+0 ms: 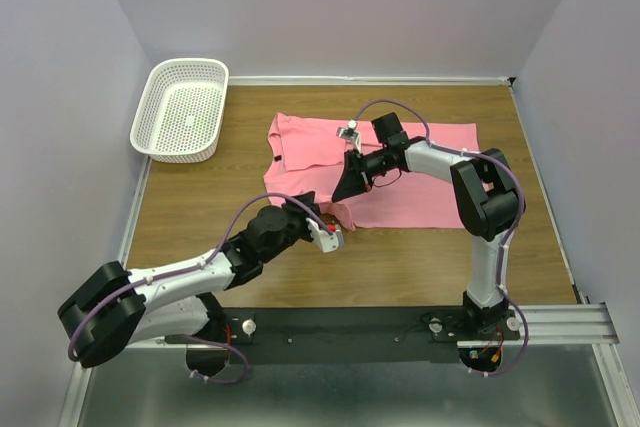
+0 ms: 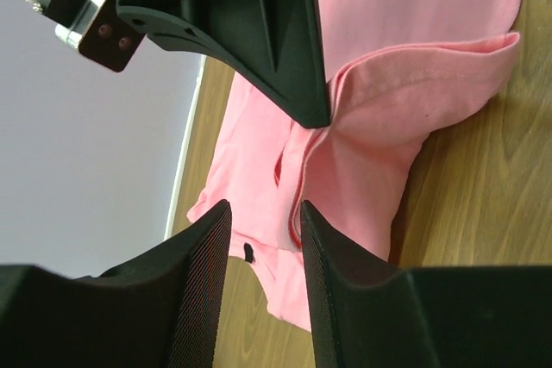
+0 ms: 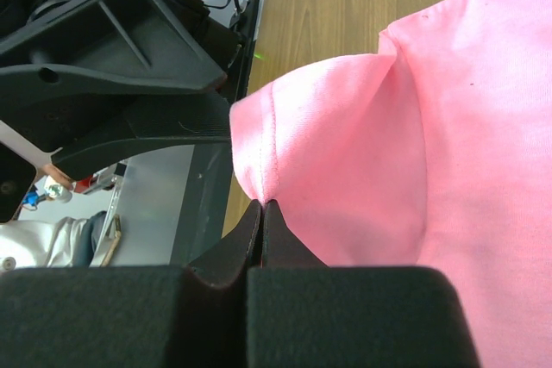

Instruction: Fold and stack the t-shirts

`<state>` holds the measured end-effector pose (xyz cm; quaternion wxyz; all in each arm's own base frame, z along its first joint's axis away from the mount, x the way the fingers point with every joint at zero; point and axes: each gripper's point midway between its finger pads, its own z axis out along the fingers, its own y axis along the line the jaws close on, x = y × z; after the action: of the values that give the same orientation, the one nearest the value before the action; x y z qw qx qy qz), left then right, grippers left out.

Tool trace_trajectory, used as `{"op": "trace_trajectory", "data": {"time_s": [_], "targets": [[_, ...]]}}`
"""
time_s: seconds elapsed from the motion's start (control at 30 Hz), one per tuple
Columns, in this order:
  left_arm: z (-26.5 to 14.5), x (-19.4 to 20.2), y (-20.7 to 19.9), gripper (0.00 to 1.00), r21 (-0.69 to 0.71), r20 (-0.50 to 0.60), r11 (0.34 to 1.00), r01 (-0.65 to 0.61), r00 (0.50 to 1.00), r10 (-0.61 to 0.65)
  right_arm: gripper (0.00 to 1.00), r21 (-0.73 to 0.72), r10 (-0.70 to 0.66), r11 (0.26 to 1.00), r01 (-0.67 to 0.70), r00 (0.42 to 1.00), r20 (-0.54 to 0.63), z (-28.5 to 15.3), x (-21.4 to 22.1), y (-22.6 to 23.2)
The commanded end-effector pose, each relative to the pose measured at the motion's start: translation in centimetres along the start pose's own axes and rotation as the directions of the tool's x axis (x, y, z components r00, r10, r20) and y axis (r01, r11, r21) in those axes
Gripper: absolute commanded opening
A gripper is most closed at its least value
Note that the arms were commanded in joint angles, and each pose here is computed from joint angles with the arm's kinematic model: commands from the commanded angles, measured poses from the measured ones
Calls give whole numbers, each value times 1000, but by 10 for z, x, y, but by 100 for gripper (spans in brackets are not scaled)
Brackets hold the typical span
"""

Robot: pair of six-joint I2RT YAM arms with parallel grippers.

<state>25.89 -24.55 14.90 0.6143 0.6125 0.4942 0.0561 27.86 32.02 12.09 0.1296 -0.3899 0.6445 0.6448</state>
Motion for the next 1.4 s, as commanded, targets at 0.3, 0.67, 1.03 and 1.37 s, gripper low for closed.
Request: {"op": "trace_trajectory", "data": {"time_s": [0.3, 0.67, 1.03, 1.37], "targets": [[10, 1, 3, 0, 13, 12, 1000, 14, 1000, -14, 0, -34, 22, 999, -22, 1000, 7, -1, -3, 2], [1, -12, 6, 0, 44, 70, 999, 19, 997, -22, 48, 110, -63, 992, 62, 998, 5, -10, -21, 1], [-7, -27, -6, 0, 193, 73, 978, 77, 993, -93, 85, 622, -387, 499, 603, 798, -463, -176, 1, 12], [-17, -39, -4, 0, 212, 91, 971, 108, 987, -129, 69, 658, -6, 442, 610, 735, -678, -320, 158, 24]]}}
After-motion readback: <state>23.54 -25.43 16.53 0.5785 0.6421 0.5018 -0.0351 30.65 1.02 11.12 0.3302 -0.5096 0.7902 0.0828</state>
